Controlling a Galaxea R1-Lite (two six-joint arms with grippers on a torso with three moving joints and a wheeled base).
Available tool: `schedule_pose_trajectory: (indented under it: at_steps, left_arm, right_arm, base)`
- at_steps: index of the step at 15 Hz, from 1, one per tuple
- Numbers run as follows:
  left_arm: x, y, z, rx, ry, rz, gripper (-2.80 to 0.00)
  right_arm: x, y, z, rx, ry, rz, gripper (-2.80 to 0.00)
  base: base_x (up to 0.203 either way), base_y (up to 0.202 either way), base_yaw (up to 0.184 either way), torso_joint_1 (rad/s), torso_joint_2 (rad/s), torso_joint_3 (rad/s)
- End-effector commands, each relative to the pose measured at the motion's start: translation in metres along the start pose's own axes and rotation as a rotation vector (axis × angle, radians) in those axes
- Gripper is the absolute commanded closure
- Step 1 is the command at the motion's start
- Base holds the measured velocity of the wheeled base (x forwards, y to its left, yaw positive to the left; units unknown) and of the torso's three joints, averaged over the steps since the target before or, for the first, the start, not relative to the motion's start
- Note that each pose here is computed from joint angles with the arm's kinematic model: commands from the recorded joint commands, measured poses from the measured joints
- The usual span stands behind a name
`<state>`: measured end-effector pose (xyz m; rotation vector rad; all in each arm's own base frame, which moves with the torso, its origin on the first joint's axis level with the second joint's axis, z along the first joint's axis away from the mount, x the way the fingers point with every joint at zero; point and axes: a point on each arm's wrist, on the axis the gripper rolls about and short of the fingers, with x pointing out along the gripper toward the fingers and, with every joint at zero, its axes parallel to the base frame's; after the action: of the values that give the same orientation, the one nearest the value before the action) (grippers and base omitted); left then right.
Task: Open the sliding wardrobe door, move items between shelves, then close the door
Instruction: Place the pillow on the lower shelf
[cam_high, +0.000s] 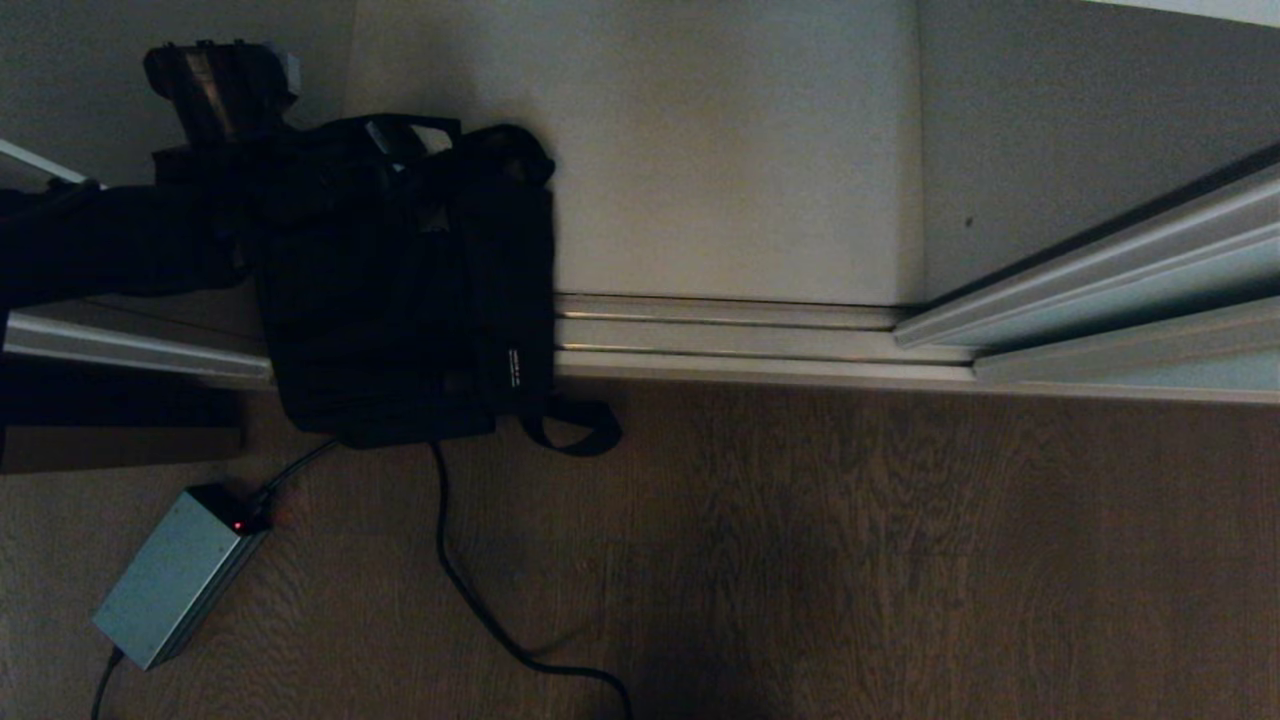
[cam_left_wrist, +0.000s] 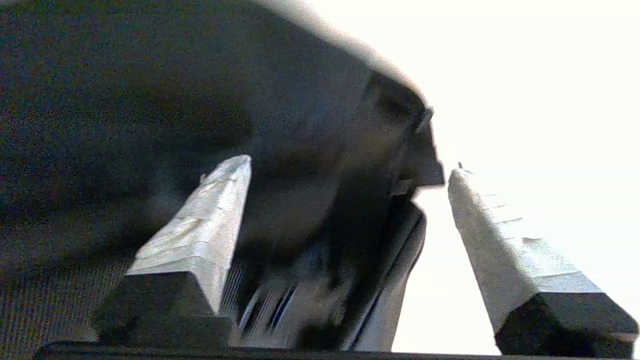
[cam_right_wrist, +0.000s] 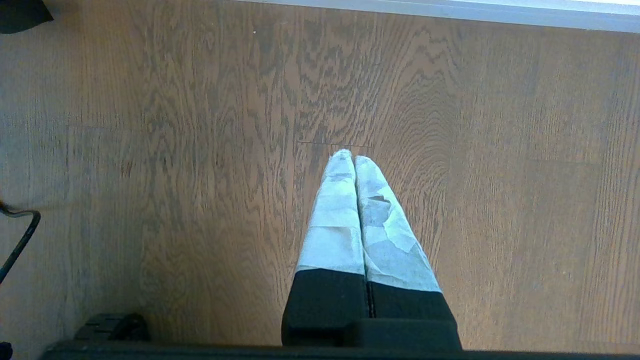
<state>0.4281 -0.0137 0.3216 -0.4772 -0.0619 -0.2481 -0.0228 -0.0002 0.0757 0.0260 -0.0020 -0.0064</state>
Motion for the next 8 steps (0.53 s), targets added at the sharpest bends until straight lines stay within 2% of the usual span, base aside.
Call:
schedule_pose_trajectory:
  at_steps: [1,4,8]
  left_arm:
    - [-0.002,-0.007,-0.009,-0.022,0.085,-0.014,-2.8]
    - [0.005,-0.008,-0.023,-0.018,0.142,-0.04,-2.8]
    - [0.014,0.006,-0.051,-0.047,0.304,-0.068,-2.8]
  right_arm:
    - [0.0,0.0,0.0,0.001,-0.004,0.0,0.0]
    - [0.0,0.0,0.0,0.002,-0.004,0.0,0.0]
    - [0.0,0.0,0.0,0.002,-0.004,0.0,0.0]
  base:
    - [0.0,0.0,0.0,0.0,0.0,0.0]
    - [0.0,0.0,0.0,0.0,0.0,0.0]
    - [0.0,0.0,0.0,0.0,0.0,0.0]
